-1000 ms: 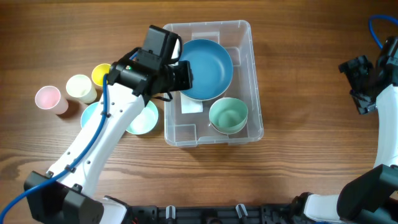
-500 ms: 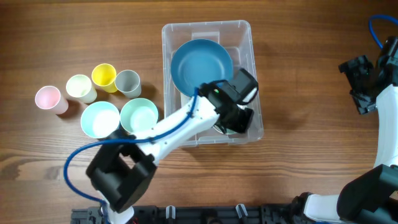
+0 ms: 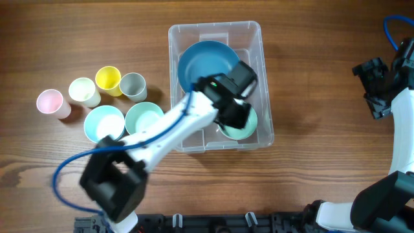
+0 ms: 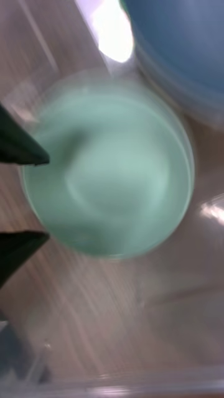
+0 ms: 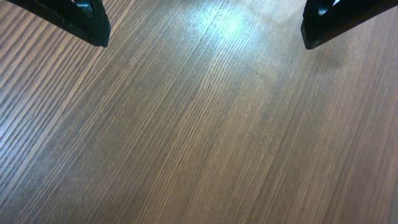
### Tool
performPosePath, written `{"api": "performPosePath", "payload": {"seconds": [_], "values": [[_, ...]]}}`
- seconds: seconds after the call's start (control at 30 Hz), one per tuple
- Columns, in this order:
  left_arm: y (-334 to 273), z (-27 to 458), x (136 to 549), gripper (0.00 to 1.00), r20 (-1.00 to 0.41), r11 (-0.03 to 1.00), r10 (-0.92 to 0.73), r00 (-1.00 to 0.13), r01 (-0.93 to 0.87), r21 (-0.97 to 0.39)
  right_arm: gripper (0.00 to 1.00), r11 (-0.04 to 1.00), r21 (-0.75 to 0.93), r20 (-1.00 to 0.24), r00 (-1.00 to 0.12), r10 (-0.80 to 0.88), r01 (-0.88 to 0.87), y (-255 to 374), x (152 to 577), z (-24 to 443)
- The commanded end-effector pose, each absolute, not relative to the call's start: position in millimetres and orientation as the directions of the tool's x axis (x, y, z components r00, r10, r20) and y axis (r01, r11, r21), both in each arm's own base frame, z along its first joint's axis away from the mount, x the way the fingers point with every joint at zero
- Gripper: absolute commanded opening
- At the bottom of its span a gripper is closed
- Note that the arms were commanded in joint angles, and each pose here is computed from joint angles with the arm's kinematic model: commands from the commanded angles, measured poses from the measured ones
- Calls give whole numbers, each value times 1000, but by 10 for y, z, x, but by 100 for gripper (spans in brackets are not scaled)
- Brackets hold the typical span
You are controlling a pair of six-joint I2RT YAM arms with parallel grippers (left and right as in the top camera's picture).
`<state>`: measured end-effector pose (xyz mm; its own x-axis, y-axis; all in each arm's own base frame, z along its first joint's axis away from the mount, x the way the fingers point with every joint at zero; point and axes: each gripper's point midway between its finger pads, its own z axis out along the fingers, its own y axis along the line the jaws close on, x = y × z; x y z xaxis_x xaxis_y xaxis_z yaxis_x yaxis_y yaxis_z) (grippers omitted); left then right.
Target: Pack container
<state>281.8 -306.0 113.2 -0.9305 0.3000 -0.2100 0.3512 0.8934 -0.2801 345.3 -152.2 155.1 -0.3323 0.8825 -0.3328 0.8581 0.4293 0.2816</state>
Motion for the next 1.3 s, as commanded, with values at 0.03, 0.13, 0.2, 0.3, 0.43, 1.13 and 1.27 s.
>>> {"api": "performPosePath", "payload": {"seconds": [0.03, 0.13, 0.2, 0.3, 0.43, 1.13, 1.27], "values": [[-1836, 2133, 3400, 48, -444, 987, -46, -895, 26, -155, 99, 416, 285, -322, -323, 890, 863, -1523, 3467, 1525], [-883, 2333, 3463, 53, -444, 953, -303, -843, -260, -157, 100, 417, 285, -322, -323, 890, 863, -1523, 3468, 1526], [-315, 2333, 3439, 55, -417, 887, -458, -785, -436, -154, 100, 416, 285, -322, -323, 890, 863, -1523, 3467, 1525], [504, 2099, 3305, 56, -337, 745, -651, -680, -658, -111, 99, 416, 285, -322, -323, 890, 863, -1523, 3467, 1525], [930, 1422, 3047, 55, -131, 597, -801, -584, -794, -113, 100, 416, 285, -322, -323, 890, 863, -1523, 3467, 1525], [1004, 53, 2361, 4, -33, 499, -867, -498, -865, -54, 100, 416, 286, -322, -323, 890, 863, -1523, 3468, 1526], [1178, 545, 2325, 4, -103, 465, -883, -458, -884, -55, 100, 416, 285, -322, -323, 890, 863, -1523, 3467, 1525]]}}
